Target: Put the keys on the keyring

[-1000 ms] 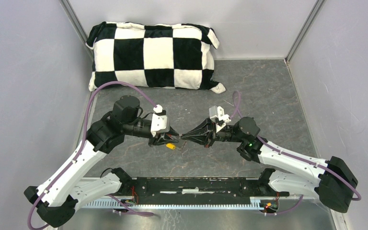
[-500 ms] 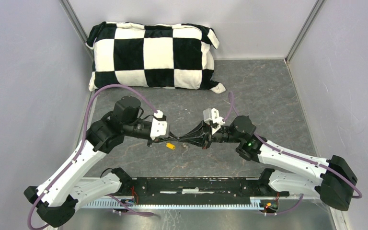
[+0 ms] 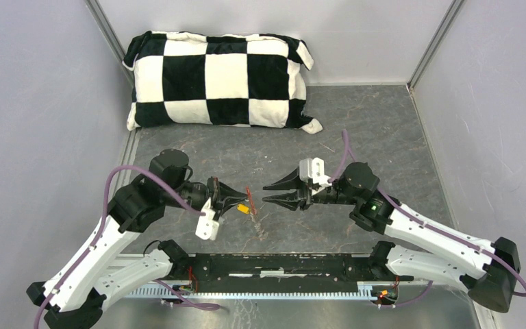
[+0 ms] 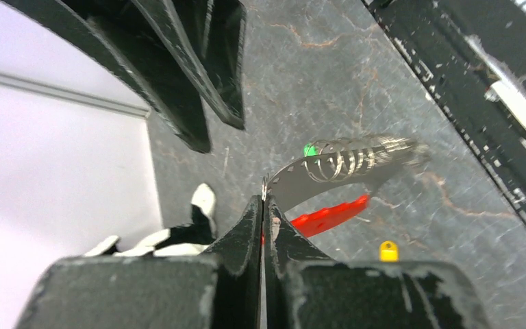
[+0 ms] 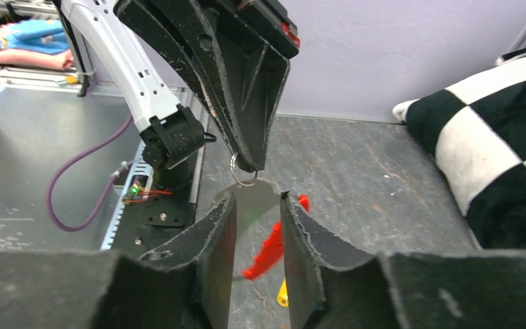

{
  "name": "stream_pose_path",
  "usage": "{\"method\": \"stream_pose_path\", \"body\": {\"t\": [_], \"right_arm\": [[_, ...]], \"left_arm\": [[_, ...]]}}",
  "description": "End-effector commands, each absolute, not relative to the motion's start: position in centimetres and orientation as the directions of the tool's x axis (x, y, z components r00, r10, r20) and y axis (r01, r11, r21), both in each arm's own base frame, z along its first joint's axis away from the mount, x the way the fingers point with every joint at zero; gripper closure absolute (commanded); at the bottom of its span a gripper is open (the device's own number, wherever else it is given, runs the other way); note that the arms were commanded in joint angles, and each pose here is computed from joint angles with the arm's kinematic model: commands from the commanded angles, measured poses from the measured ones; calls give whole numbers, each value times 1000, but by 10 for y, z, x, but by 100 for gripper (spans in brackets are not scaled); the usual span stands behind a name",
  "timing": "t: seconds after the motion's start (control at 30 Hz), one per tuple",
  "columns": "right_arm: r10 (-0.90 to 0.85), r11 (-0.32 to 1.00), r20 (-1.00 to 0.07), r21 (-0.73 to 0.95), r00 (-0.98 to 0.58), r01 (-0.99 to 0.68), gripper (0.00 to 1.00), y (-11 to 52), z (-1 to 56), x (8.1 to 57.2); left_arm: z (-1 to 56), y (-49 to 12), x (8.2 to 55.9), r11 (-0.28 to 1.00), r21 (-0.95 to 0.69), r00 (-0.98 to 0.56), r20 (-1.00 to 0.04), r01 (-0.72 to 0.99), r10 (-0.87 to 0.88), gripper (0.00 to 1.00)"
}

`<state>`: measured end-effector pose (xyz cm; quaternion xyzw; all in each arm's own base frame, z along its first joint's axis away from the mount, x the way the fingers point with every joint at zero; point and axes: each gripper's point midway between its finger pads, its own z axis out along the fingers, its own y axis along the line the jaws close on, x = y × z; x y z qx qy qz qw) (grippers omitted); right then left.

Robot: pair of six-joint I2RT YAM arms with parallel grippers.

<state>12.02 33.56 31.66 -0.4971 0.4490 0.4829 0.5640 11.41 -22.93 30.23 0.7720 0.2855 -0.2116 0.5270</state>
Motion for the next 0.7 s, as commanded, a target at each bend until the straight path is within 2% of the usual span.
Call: {"method": "stream_pose_path", "body": {"t": [0.0,0.13,0.37,0.6,0.67], "right_arm": [[73,100,-973,-213,221,-972,62,322,333,126],[43,120,-973,-219,225,-968,60,314,326,126],[24,120,-969,-241,245,-963,62,310,315,124],[16,72,-965,-259,260,-963,62,315,308,120],[12,52,-967,-255,256,-965,61,317,305,118]], "left_arm": [[301,-231,106,-349,834,901,-426,427,83,98],[295,-232,99,-363,866,931,-364,344,16,98],[291,-238,89,-371,881,936,-344,295,-73,98],[288,-241,85,-380,868,917,-385,321,-103,98],[287,-242,85,-387,847,899,-428,363,-93,98]]}}
